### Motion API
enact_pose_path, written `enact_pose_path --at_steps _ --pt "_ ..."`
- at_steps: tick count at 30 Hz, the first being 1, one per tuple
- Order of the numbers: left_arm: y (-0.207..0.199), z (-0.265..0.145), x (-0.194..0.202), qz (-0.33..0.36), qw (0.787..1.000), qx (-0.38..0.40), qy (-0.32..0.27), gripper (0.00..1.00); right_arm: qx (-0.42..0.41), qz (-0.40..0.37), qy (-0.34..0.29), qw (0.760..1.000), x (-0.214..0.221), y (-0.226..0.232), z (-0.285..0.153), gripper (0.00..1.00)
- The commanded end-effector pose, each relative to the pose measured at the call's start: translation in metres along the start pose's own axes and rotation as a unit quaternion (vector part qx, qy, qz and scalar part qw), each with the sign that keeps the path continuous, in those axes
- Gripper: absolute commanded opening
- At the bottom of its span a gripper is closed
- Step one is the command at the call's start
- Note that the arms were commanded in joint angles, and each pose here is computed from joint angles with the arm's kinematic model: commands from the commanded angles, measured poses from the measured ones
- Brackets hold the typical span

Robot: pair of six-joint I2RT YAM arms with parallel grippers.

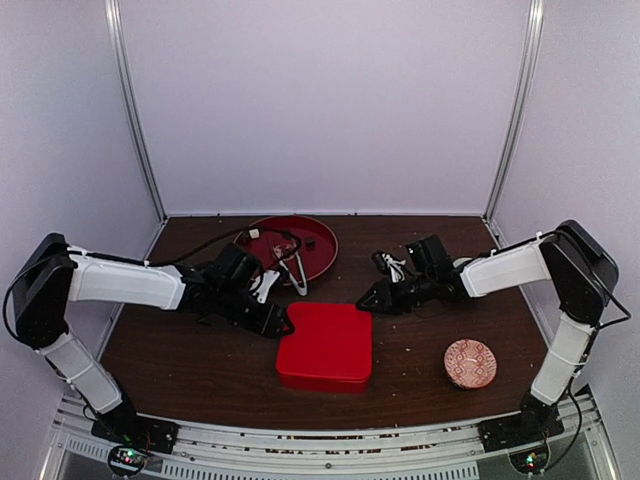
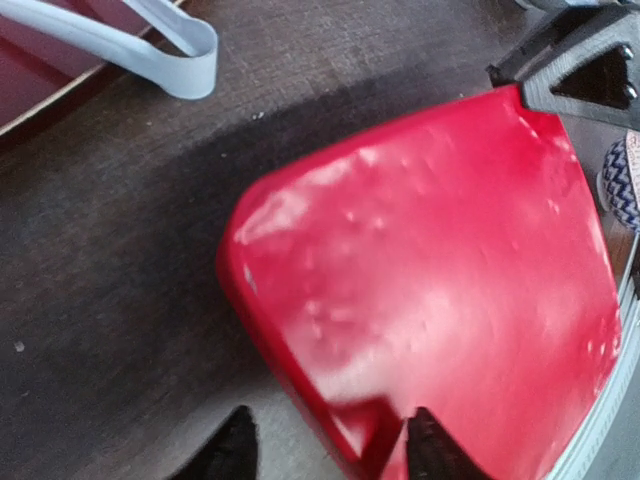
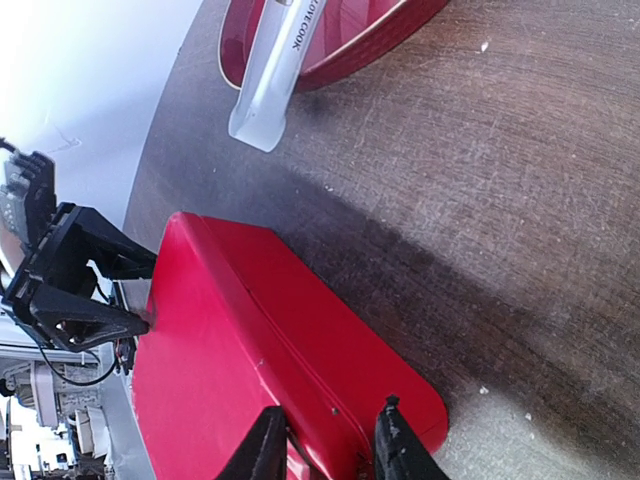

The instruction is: Pack the chocolate

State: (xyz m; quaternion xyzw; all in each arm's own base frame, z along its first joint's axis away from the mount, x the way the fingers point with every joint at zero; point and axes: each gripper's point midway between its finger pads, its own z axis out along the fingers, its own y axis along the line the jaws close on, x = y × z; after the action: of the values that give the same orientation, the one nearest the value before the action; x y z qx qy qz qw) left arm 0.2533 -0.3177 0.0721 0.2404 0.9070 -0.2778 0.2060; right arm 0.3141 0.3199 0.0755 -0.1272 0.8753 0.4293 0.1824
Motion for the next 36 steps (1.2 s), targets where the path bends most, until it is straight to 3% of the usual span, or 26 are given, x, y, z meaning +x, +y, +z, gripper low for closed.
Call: enact_pose_path --at_steps 1,4,6,15,24,36 --pt "-0.006 -0.038 -0.003 0.049 0.998 -0.005 -0.037 0.59 0.046 0.039 0.024 0.998 0.024 -0.037 0.012 0.28" --pt "-0.018 -0.061 0.006 0.100 0.994 -0.022 -0.050 0.68 0.046 0.044 0.027 0.998 0.026 -0.040 0.015 0.26" --pt "-0.026 -0.064 0.021 0.111 0.993 -0.017 -0.041 0.69 0.044 0.049 0.029 0.997 0.029 -0.042 0.017 0.24" --pt "-0.043 -0.052 0.076 0.095 0.995 0.037 -0.005 0.55 0.034 0.071 0.040 0.996 0.053 -0.045 0.020 0.19" --pt "-0.054 -0.073 0.026 0.100 0.993 0.010 -0.061 0.51 0.008 0.103 0.044 0.994 0.086 -0.027 0.013 0.14" --pt "-0.062 -0.049 -0.021 0.138 0.990 -0.020 -0.033 0.43 -0.053 0.171 0.028 0.983 0.121 0.007 0.006 0.09"
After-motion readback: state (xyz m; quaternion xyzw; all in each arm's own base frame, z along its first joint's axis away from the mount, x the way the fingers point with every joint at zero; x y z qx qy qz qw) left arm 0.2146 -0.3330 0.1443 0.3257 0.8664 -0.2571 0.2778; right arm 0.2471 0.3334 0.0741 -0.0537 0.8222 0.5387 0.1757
